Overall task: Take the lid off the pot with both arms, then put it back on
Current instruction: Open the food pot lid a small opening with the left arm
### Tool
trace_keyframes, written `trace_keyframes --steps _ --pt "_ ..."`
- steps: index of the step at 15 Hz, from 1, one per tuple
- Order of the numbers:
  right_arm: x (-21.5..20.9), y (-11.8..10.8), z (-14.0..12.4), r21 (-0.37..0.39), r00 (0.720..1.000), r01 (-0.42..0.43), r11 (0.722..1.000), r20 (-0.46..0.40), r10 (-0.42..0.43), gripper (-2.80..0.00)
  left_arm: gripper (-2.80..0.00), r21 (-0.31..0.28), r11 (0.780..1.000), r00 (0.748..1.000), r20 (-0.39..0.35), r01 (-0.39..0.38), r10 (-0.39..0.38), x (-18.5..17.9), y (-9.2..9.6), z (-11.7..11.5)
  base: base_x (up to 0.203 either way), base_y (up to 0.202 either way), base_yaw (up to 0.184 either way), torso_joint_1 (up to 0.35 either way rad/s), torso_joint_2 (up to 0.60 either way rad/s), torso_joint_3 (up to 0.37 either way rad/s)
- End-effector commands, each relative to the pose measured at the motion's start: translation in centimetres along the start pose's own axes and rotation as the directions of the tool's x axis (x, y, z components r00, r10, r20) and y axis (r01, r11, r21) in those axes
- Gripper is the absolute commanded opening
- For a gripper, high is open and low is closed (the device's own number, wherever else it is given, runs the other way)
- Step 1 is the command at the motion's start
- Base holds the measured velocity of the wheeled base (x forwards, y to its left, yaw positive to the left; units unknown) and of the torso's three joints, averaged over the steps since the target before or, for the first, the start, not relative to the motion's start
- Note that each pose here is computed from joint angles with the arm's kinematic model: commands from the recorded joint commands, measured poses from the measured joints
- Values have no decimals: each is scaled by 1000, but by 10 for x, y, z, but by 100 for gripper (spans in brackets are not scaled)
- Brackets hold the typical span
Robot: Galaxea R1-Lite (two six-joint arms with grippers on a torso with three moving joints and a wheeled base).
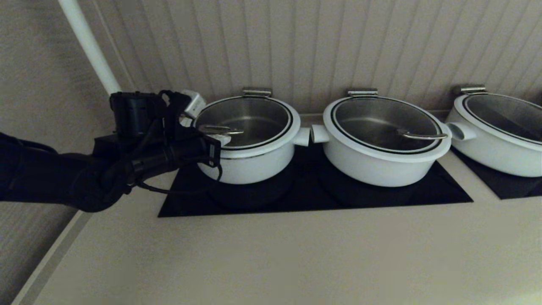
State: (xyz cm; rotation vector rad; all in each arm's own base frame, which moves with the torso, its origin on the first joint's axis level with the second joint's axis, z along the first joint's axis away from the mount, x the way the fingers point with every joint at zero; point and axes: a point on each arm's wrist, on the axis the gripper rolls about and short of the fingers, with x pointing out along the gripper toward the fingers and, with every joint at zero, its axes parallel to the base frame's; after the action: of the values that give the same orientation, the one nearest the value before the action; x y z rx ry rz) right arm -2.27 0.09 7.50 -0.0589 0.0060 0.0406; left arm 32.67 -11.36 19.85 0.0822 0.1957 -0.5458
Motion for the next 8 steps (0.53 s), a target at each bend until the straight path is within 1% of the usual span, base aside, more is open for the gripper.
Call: trace_keyframes --steps 1,5,6,8 --pt "0 0 0 -1 1000 -1 1000 1 1 -280 -280 3 1000 1000 12 0 0 7 2 2 0 0 0 0 0 0" --pt "0 0 0 -12 1000 -2 1000 1 2 -280 -280 10 1000 999 49 -3 2 11 3 13 0 0 0 0 0 0" --pt "0 0 0 -32 1000 -3 999 0 3 -280 -280 9 1000 998 58 -4 4 11 4 16 0 0 0 0 0 0" --pt "0 0 0 -67 1000 -10 998 -1 10 -280 -280 -12 1000 997 82 -4 5 11 4 23 0 0 0 0 0 0"
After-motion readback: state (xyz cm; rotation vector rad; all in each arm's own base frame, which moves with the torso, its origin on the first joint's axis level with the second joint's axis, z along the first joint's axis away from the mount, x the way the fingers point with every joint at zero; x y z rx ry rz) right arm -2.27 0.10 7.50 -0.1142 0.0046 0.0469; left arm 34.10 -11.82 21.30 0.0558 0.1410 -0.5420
